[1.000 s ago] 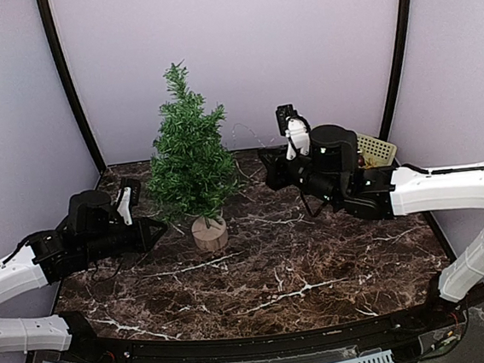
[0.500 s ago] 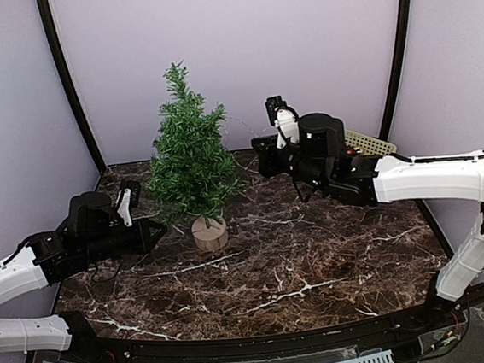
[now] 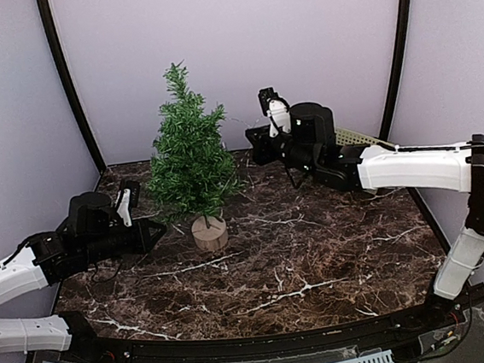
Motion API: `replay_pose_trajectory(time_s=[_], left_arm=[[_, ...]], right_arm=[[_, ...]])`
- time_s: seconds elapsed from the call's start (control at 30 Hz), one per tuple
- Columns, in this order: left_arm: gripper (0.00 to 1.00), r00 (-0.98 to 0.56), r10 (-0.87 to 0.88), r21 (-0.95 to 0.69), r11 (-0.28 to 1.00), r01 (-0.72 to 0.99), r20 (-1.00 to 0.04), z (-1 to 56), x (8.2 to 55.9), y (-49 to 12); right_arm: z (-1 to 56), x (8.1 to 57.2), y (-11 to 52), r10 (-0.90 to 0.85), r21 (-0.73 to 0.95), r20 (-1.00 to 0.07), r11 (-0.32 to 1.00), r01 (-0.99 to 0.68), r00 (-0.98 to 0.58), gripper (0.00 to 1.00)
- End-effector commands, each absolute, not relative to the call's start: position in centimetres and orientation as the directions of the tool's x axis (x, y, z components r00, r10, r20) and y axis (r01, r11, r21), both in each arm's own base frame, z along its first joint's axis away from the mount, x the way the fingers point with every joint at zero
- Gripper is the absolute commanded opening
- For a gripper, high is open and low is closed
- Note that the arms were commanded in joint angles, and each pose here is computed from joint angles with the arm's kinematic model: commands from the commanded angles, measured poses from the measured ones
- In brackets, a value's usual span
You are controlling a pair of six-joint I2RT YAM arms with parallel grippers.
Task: Decorate the small christmas tree
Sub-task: Wrap the side of the string light in the gap of the branches.
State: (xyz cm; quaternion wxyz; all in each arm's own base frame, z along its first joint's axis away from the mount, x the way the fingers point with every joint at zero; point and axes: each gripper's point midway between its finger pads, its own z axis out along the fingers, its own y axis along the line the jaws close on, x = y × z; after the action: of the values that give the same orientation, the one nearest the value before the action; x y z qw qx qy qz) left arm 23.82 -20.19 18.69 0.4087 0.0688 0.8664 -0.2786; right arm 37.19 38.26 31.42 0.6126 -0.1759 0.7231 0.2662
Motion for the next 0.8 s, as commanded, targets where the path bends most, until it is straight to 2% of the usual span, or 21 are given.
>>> replay_pose_trajectory(time_s=[0.0,0.37,0.53,0.77], left_arm=[[0.00,-0.656,-0.122,-0.425,0.845,0.324,-0.745,18.3,23.8,-19.5],[0.00,-0.635,-0.125,-0.393,0.869,0.300,-0.762,18.4,24.7,-18.7],[0.00,-0.604,-0.129,-0.383,0.868,0.314,-0.787,19.0,26.2,-17.9],[0.00,-0.566,-0.067,-0.319,0.876,0.361,-0.822,19.5,29.0,-17.4]], right_arm=[[31.7,38.7,38.7,0.102,0.198,-0.976,0.782,-0.590,-0.193,0.00],[24.4,38.5,37.6,0.142,0.322,-0.927,0.777,-0.541,-0.348,0.00],[22.6,36.6,37.5,0.216,0.440,-0.877,0.721,-0.535,-0.430,0.00],[20.8,32.7,38.2,0.271,0.520,-0.831,0.689,-0.505,-0.486,0.00]])
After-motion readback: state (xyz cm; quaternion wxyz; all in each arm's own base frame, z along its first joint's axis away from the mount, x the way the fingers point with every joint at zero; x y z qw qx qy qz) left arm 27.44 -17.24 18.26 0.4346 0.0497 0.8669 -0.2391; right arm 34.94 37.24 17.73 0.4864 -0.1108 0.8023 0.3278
